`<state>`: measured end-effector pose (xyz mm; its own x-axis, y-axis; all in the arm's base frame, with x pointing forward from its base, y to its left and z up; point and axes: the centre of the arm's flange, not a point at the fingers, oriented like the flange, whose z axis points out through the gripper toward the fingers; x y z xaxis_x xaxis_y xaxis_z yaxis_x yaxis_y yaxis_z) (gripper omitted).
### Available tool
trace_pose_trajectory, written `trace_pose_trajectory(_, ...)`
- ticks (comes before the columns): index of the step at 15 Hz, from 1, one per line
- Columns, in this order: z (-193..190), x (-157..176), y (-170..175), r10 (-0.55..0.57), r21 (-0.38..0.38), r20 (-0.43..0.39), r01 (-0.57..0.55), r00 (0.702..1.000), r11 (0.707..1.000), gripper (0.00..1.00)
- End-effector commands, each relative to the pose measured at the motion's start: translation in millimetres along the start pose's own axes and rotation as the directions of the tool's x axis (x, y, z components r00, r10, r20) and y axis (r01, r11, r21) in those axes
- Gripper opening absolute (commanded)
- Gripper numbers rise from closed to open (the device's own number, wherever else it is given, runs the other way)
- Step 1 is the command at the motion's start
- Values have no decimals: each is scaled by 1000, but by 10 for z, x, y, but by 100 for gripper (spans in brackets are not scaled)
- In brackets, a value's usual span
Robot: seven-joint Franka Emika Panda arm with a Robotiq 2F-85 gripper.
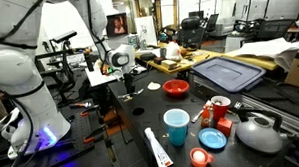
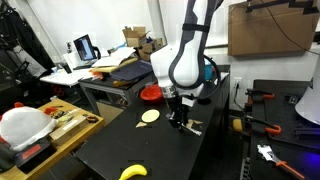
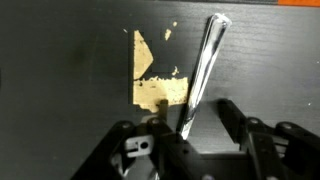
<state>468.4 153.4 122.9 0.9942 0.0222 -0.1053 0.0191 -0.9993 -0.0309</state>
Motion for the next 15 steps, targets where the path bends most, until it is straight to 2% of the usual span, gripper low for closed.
trace_pose_trajectory(1, -39, 64, -30, -20, 22, -22, 20, 1000, 1000, 27)
trace_pose_trajectory(5, -180, 152, -134, -35, 17, -56, 36, 998, 999, 0)
trace_pose_trajectory(15, -631, 342, -335, -107, -26, -114, 105, 988, 994, 2)
